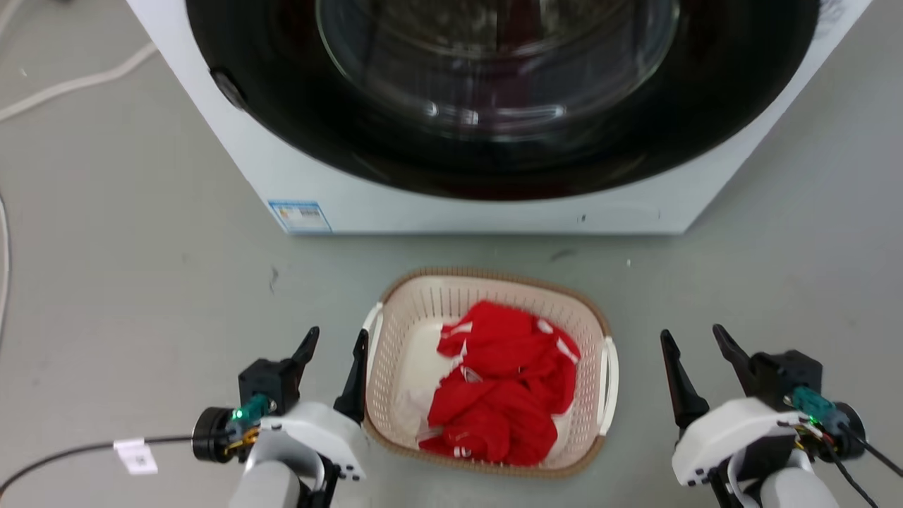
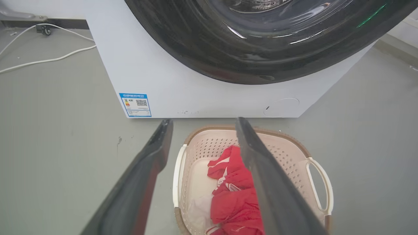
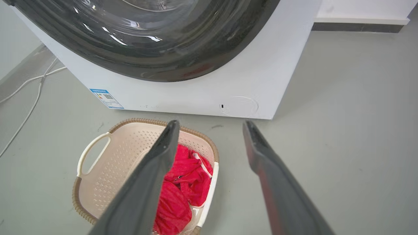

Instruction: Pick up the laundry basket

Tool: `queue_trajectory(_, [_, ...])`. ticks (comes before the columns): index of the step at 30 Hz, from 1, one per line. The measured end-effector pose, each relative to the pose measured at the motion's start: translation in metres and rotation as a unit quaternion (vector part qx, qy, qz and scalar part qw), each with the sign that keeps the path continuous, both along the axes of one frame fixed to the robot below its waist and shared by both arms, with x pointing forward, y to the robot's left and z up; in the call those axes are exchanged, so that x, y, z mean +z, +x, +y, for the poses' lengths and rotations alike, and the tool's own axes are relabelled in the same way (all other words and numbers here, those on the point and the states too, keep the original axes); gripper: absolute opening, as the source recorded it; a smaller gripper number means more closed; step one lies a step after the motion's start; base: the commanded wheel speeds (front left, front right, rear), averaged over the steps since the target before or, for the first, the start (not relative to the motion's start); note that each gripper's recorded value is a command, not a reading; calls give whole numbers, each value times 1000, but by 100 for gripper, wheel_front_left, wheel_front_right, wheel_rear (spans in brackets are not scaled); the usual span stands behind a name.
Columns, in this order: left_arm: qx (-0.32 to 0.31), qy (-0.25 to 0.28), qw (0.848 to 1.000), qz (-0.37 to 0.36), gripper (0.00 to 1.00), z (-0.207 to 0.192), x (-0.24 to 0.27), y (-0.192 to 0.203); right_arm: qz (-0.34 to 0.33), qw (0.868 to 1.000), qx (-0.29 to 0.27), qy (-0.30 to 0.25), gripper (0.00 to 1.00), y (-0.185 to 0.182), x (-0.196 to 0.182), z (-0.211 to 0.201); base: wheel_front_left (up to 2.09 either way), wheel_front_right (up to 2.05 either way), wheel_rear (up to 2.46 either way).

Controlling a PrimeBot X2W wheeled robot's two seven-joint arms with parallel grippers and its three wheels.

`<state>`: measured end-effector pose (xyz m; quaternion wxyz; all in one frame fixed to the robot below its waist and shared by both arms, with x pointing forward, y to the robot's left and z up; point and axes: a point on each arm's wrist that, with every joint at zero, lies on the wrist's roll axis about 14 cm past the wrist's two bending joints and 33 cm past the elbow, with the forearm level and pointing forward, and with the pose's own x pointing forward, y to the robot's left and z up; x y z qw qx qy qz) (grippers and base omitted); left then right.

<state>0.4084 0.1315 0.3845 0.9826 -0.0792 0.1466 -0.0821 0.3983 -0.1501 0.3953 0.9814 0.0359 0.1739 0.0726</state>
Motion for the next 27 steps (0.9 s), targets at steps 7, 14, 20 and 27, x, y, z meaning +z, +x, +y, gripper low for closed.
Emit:
queue_trajectory(7, [-5, -5, 995, 100, 100, 5, -64, 19, 91, 996, 5, 4, 100, 10, -64, 5, 0, 0, 0])
queue_trajectory(14, [-17, -8, 980, 196, 100, 4, -118, 34, 185, 983, 16, 3, 100, 16, -125, 11, 0, 0, 0])
queue_trajectory(20, [-29, -3, 964, 265, 100, 9, -156, 42, 253, 967, 22, 0, 100, 15, -168, 12, 0, 0, 0])
queue_trajectory(27, [-41, 6, 948, 316, 100, 13, -188, 46, 313, 949, 28, -1, 100, 11, -203, 14, 0, 0, 0])
